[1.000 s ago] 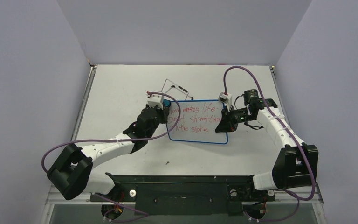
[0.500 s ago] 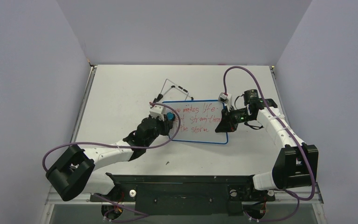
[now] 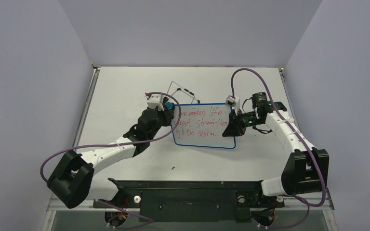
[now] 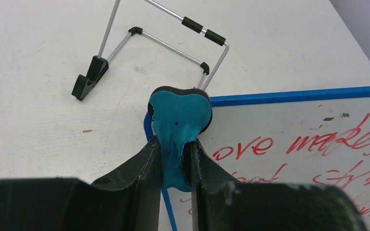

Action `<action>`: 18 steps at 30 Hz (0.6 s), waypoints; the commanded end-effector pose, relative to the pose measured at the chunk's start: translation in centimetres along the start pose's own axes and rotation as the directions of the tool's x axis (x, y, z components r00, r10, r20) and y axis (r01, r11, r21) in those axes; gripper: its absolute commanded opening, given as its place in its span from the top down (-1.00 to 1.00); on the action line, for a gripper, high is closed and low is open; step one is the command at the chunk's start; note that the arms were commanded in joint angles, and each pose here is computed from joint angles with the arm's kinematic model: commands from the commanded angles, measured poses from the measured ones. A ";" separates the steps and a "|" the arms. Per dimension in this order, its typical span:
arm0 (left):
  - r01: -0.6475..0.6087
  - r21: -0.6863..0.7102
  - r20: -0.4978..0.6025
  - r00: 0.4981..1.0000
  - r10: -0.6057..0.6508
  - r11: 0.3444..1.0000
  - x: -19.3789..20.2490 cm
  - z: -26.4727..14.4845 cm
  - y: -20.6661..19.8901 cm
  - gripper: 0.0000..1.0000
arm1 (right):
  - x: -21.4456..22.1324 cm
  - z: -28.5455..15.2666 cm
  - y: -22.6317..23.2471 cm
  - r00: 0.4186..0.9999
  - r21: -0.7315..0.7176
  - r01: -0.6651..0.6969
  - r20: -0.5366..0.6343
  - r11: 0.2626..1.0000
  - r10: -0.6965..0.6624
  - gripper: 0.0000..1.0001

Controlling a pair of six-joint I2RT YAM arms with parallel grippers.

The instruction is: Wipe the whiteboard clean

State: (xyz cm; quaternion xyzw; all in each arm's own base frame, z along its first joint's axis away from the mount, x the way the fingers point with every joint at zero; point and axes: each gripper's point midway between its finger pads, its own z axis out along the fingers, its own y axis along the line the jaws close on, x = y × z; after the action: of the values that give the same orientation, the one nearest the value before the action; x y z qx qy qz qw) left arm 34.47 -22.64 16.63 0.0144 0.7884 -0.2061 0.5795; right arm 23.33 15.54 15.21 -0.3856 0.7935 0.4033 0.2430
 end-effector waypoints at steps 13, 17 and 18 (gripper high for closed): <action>-0.025 -0.031 -0.070 0.997 0.023 0.999 4.4 -0.9 -1.4 1.00 | -0.8 -0.4 0.9 0.997 -0.006 0.077 0.027 0.997 -0.076 1.00; -0.038 -0.081 -0.060 0.998 0.033 0.996 4.3 -1.3 -0.1 1.00 | -0.9 -0.5 1.0 0.996 -0.005 0.081 0.029 0.997 -0.080 1.00; -0.035 -0.091 -0.047 0.998 0.031 0.995 3.9 -1.3 0.2 1.00 | -0.9 -0.5 1.0 0.996 -0.005 0.082 0.029 0.997 -0.082 1.00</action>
State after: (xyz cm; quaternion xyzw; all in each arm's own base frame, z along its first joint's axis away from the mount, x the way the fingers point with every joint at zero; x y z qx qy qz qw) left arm 31.74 -24.52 13.15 0.0288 0.8113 -0.1850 0.5538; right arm 23.24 15.53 15.21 -0.3838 0.7946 0.4040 0.2409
